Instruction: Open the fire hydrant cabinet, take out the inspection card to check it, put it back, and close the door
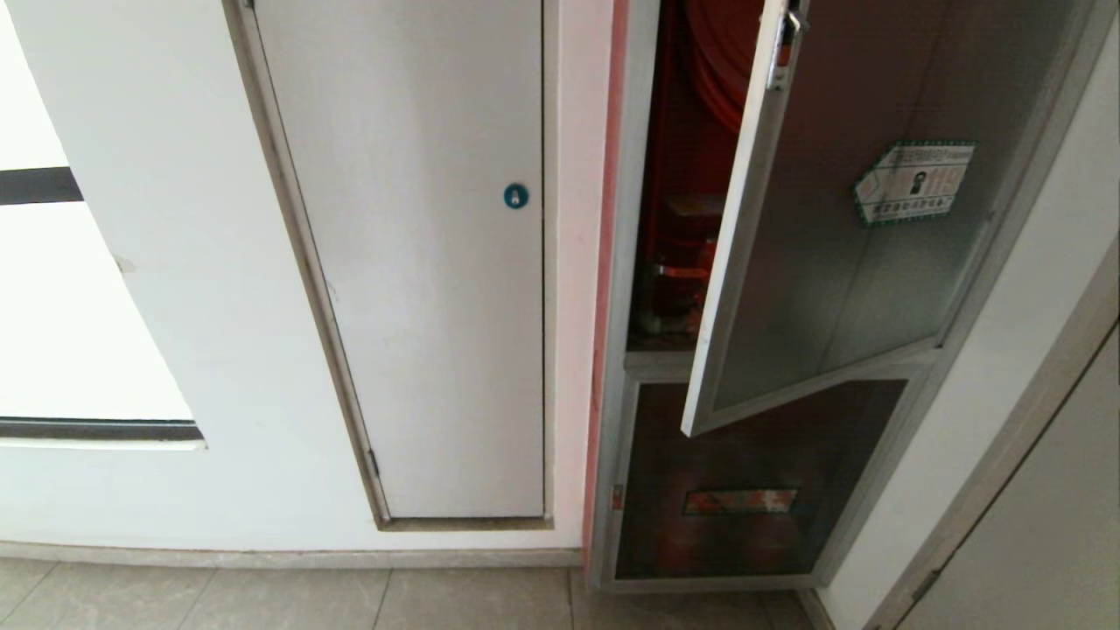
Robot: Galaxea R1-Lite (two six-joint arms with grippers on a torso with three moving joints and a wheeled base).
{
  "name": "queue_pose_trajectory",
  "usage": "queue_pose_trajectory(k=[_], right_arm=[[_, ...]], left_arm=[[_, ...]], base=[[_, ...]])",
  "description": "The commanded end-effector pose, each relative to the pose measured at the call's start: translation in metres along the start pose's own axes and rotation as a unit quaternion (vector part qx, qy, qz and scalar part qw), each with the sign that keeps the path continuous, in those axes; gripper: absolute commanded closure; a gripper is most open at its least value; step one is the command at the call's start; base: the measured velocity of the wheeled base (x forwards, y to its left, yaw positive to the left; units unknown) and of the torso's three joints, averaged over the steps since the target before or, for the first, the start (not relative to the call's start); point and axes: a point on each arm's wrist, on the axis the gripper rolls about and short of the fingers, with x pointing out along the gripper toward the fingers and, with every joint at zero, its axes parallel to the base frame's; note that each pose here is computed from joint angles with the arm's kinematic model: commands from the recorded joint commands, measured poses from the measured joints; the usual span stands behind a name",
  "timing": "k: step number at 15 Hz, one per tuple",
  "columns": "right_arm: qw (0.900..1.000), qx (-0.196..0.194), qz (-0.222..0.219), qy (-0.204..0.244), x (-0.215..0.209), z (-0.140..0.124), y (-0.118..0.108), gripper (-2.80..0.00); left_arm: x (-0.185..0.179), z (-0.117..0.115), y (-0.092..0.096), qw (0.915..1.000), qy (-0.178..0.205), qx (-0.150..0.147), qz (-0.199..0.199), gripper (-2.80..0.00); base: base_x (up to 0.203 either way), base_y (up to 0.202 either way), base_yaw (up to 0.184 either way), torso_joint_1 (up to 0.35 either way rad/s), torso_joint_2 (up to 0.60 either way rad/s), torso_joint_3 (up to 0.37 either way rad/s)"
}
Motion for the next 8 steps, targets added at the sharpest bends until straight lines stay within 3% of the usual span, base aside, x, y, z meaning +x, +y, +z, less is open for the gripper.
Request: queue_pose_trajectory(k=[1,8], right_arm=[[1.000,0.000,0.001,0.001,0.0001,0.0001,0.0000,0.00],[1.000,0.008,0.001,0.001,0.0001,0.0001,0.0000,0.00]], left_arm=[[0.0002,-0.0004,0.0000,1.0000,0.001,0.000,0.000,0.00],[0.0002,-0.0004,0.0000,1.0000,0.001,0.000,0.000,0.00]], base=[[0.000,0.000,0.000,0.000,0.00,0.000],[0.000,0.000,0.000,0.000,0.00,0.000]])
